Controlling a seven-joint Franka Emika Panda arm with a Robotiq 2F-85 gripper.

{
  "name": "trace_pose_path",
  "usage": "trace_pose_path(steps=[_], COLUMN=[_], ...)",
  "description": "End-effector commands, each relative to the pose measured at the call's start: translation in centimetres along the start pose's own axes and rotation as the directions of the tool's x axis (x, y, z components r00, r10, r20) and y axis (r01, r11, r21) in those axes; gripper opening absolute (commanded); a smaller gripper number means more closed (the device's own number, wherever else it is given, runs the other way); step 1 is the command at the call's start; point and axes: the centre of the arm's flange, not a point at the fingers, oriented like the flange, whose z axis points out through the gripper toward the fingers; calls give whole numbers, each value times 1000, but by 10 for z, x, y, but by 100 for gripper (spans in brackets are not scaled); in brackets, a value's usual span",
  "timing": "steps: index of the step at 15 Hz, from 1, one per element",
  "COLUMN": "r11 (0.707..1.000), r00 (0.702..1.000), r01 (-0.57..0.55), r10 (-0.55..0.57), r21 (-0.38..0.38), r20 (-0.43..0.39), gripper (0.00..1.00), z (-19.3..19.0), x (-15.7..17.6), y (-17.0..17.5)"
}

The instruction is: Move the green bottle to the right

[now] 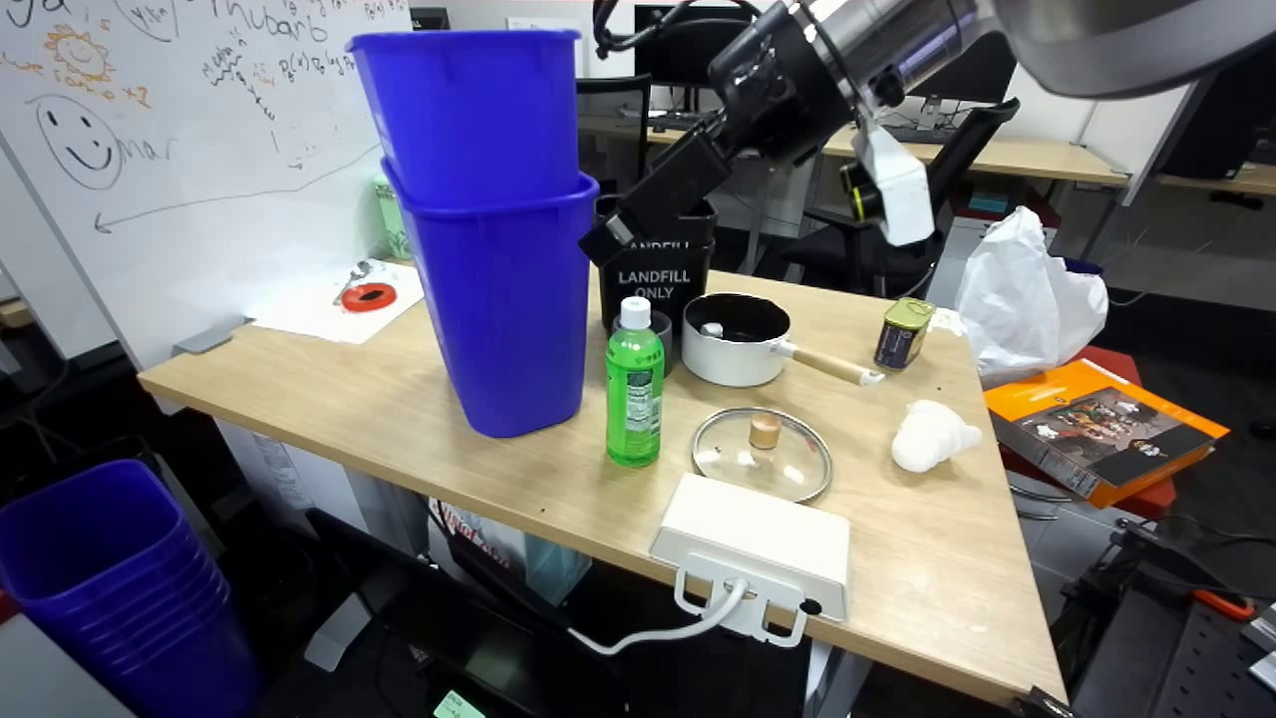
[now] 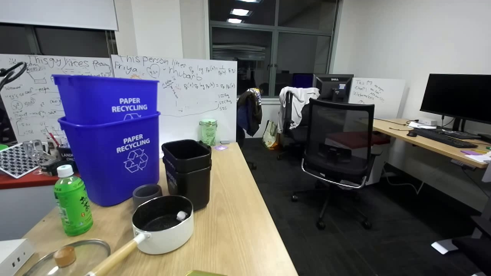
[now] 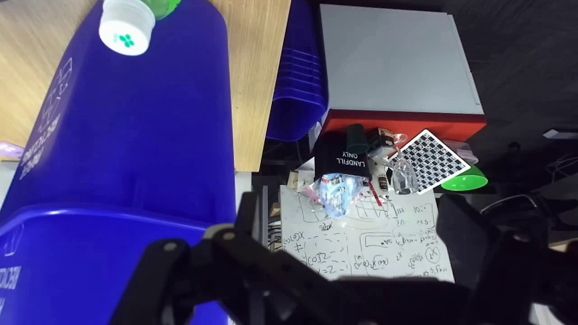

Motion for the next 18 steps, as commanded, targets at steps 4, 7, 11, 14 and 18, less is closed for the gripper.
trace_pose_path(steps=[4,7,11,14,18], r11=[990,967,932,906,886], r00=[993,984,980,983,986], r01=[113,168,187,167,137], r10=[-109,-152,-154,-123,-80], r21=[-87,-191,-310,-389,-444], r20=[56,95,127,136,145], gripper=[100,100,100,100,100], z=[17,33,52,63,76], x=[-22,-39,-56,-70,-70], y=[17,29,36,40,62])
